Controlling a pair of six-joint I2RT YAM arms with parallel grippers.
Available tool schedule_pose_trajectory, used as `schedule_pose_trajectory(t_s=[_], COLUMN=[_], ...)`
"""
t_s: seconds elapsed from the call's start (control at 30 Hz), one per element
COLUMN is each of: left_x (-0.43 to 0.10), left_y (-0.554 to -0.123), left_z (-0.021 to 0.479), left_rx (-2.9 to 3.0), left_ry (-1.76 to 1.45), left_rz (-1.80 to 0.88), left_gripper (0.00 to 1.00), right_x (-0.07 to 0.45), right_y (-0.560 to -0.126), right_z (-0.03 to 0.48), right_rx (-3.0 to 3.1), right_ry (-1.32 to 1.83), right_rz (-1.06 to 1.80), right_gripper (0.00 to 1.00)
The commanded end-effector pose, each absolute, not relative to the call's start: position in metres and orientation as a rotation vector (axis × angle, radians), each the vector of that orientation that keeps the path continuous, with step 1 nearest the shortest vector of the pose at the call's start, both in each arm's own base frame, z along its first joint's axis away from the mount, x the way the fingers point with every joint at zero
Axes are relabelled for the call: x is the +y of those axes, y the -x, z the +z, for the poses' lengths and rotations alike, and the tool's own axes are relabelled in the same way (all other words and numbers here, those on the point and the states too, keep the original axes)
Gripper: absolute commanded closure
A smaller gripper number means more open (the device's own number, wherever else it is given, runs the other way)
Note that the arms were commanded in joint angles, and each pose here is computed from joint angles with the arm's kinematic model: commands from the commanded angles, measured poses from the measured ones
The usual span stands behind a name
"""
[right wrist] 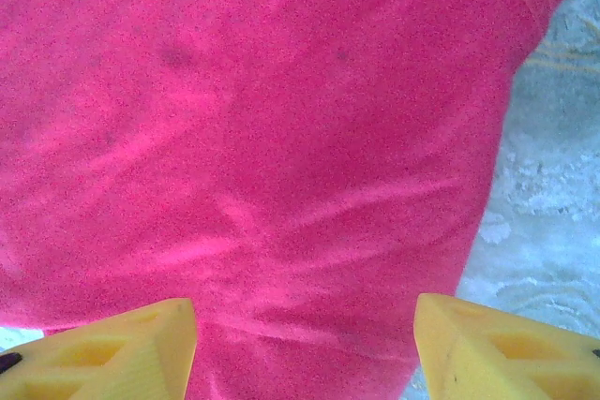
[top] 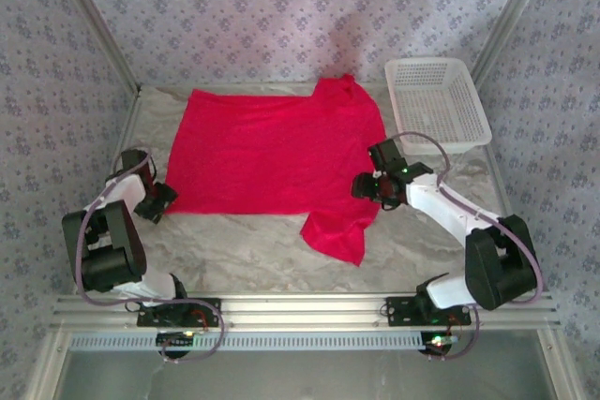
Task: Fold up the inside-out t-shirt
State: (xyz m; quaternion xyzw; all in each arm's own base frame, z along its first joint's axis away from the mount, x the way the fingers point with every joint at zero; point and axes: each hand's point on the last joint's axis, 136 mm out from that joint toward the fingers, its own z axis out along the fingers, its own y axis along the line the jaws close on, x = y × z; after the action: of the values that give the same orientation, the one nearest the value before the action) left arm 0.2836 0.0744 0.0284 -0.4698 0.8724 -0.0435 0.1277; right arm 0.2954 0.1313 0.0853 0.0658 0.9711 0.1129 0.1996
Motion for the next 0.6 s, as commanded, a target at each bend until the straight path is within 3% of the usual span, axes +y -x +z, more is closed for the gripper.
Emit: schedule_pose_trajectory(t_s=[0.0,0.1,0.13,0.33,0.57], left_x=[0.074,0.075,0.076,0.077,0.074], left_y=[-0.287,-0.291,-0.291,-0.289,-0.289], left_z=[0.019,0.023,0.027,0.042,0.043], left_rx=[2.524,2.523,2.517,2.476,2.486], left_ry=[1.396,1.381,1.374,1.342,1.326], left_rz=[-0.146,-0.153,-0.149,-0.140,-0.164], left_gripper=[0.66,0.93,0.98,1.00,1.00], right_x=[0.134,0.135,0.137,0.146,0.162], right_y=[-0.270,-0.241,-0.228,-0.172,-0.156], right_z=[0.084,0.074,0.069,0.042,0.029], right_rx=[2.764,2.838,2.867,2.968,2.961], right_ry=[-0.212,-0.240,-0.246,-0.267,-0.273], right_rz=[0.358,0.362,0.363,0.371,0.404], right_gripper=[0.37,0.46,0.48,0.56,0.48])
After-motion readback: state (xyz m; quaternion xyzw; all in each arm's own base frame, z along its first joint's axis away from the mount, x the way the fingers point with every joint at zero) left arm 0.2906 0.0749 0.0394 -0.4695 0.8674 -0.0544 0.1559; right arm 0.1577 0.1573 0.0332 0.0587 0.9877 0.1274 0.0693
